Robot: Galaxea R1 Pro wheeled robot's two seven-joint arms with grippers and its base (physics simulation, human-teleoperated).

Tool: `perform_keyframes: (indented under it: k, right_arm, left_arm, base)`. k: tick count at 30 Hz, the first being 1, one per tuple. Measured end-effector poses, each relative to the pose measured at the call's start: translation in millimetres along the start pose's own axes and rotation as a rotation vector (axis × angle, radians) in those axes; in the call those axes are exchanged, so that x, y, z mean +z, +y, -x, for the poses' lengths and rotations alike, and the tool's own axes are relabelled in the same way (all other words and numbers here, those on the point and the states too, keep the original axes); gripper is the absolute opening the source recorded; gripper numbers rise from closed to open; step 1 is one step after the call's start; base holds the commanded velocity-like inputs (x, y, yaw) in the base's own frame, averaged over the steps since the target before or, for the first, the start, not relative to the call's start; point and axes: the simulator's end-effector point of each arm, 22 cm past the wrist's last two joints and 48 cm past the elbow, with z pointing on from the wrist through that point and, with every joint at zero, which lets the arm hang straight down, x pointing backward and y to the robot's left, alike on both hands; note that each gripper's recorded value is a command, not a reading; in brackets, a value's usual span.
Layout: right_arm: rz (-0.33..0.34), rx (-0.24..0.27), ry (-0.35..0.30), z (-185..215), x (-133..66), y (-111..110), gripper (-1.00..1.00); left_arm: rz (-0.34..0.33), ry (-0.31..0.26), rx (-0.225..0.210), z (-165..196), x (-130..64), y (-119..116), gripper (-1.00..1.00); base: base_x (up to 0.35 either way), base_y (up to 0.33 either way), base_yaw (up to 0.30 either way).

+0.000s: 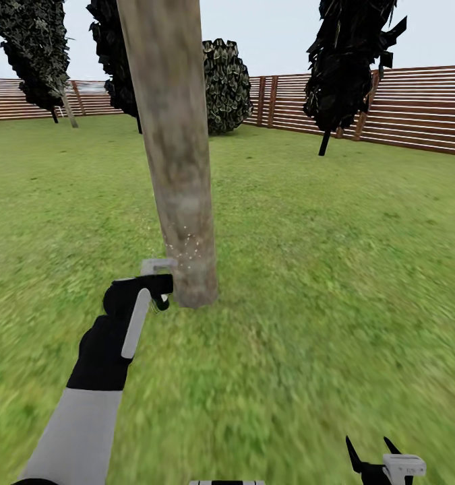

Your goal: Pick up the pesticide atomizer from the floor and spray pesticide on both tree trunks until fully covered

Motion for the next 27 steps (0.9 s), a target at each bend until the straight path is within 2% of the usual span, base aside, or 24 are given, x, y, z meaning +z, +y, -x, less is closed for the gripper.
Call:
perform_keyframes:
  k: [2, 4, 6, 8, 11, 12, 13, 14, 16, 17, 20, 22, 24, 27]
  right_arm:
    - [0.000, 0.000, 0.000, 0.0, 0.0, 0.0, 1.00]
    - [0.000, 0.000, 0.000, -0.1, 0.0, 0.1, 1.00]
    - [0.000, 0.000, 0.001, -0.2, 0.0, 0.1, 1.00]
    - [0.000, 0.000, 0.002, -0.3, 0.1, 0.1, 1.00]
    - [0.000, 0.000, 0.002, -0.4, 0.0, 0.1, 1.00]
    - [0.000, 0.000, 0.002, -0.4, 0.0, 0.0, 1.00]
    - [0.000, 0.000, 0.002, -0.4, 0.0, 0.0, 1.00]
    - [0.000, 0.000, 0.001, -0.3, 0.0, 0.0, 1.00]
    - [0.000, 0.000, 0.001, -0.3, 0.0, 0.0, 1.00]
    - [0.000, 0.000, 0.001, -0.3, 0.0, 0.0, 1.00]
    - [0.000, 0.000, 0.002, -0.3, 0.0, 0.1, 1.00]
    - [0.000, 0.000, 0.002, -0.3, 0.1, 0.1, 1.00]
    - [0.000, 0.000, 0.002, -0.3, 0.1, 0.1, 1.00]
    - [0.000, 0.000, 0.002, -0.4, 0.0, 0.1, 1.00]
  left_arm:
    - [-0.042, -0.011, 0.060, 13.2, -6.1, -27.3, -1.00]
    - [-0.033, -0.019, 0.083, 19.0, -7.3, -27.1, -1.00]
    - [-0.024, -0.022, 0.080, 22.2, -7.0, -20.8, -1.00]
    - [0.009, -0.018, 0.035, 24.8, -4.2, 5.6, -1.00]
    - [-0.025, -0.021, 0.018, 27.6, -3.3, 8.5, -1.00]
    - [-0.050, -0.022, 0.022, 27.5, -4.1, -1.1, -1.00]
    - [-0.071, -0.023, 0.045, 26.8, -5.6, -14.0, -1.00]
    - [-0.105, -0.028, 0.097, 25.3, -9.0, -37.9, -1.00]
    - [-0.119, -0.047, 0.133, 31.2, -14.5, -52.4, -1.00]
    - [-0.129, -0.061, 0.137, 37.8, -18.1, -59.4, -1.00]
    - [-0.120, -0.071, 0.144, 42.5, -19.1, -57.1, -1.00]
    - [-0.086, -0.083, 0.123, 52.3, -17.7, -37.5, -1.00]
    - [-0.052, -0.092, 0.058, 64.3, -16.1, -8.9, -1.00]
    - [-0.049, -0.095, 0.011, 68.7, -15.6, 2.3, -1.00]
  base:
    - [0.000, 0.000, 0.000]
    - [0.000, 0.000, 0.000]
    - [0.000, 0.000, 0.000]
    - [0.000, 0.000, 0.000]
    - [0.000, 0.000, 0.000]
    - [-0.005, 0.000, 0.000]
    - [-0.193, 0.053, 0.000]
    - [-0.240, 0.067, 0.000]
    - [-0.235, 0.068, 0.000]
    - [-0.074, 0.022, 0.000]
    - [-0.022, 0.007, 0.000]
    - [-0.003, 0.001, 0.000]
    - [-0.001, 0.000, 0.000]
    - [0.000, 0.000, 0.000]
